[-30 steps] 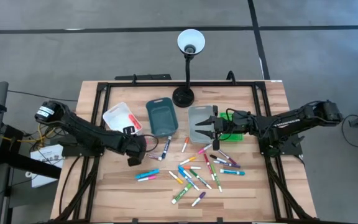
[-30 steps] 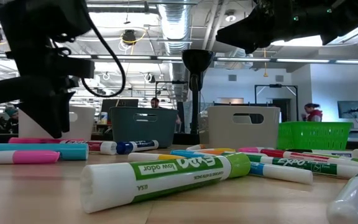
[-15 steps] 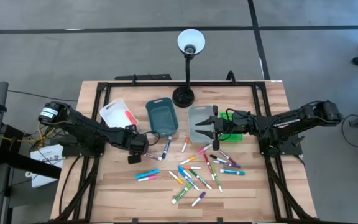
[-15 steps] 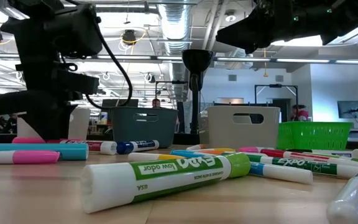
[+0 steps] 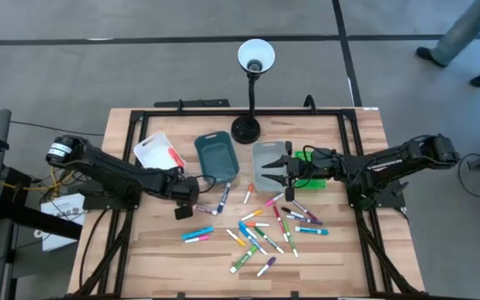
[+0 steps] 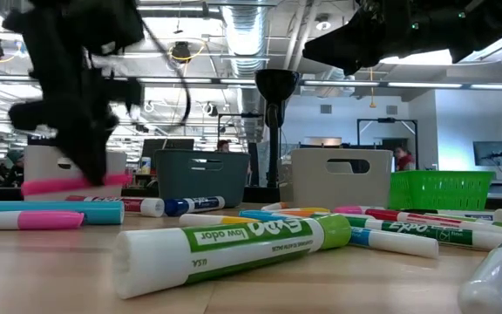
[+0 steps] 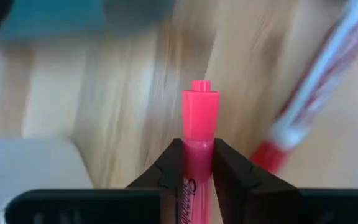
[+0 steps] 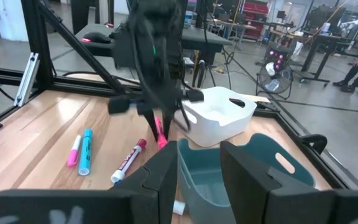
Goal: Pick & Place Markers
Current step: Put the pink highlighter pen into the white bin
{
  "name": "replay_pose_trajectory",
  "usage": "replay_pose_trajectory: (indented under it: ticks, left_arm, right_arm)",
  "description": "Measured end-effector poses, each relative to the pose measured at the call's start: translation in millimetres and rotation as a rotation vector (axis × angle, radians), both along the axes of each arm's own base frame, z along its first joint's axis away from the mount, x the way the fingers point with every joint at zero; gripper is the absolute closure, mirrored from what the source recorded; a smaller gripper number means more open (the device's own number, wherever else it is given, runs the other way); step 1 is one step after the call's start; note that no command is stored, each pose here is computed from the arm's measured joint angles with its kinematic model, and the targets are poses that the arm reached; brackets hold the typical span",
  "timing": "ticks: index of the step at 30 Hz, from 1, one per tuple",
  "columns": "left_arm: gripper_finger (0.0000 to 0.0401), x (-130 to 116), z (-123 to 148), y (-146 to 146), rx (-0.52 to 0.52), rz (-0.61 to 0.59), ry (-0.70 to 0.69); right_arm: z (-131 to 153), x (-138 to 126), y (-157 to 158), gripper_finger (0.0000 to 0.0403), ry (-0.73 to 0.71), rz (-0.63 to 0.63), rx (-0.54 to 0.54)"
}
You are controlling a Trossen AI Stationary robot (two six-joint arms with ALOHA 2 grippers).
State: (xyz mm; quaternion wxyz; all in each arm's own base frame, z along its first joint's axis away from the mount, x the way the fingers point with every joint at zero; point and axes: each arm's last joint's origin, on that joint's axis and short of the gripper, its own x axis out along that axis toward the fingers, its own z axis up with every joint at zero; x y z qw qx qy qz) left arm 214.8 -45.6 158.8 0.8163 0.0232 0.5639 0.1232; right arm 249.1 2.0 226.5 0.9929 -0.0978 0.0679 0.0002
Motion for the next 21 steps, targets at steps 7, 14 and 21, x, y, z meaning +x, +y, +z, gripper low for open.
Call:
replay_pose_trajectory:
  ticks: [7,14,21]
  left_arm:
    - [0.0340,-13,47,-5,0.102,0.039,-0.215]
    - [0.0337,-40,80,26,0.252,0.351,-0.395]
    - [0.0336,-67,78,64,0.166,0.747,-0.429]
  right_arm:
    - [0,0,0,0.0290,0.000,0.000,0.001]
    - [0,0,0,0.0290,-0.002,-0.001,0.001]
    - [0,0,0,0.0290,-0.001,-0.001,0.001]
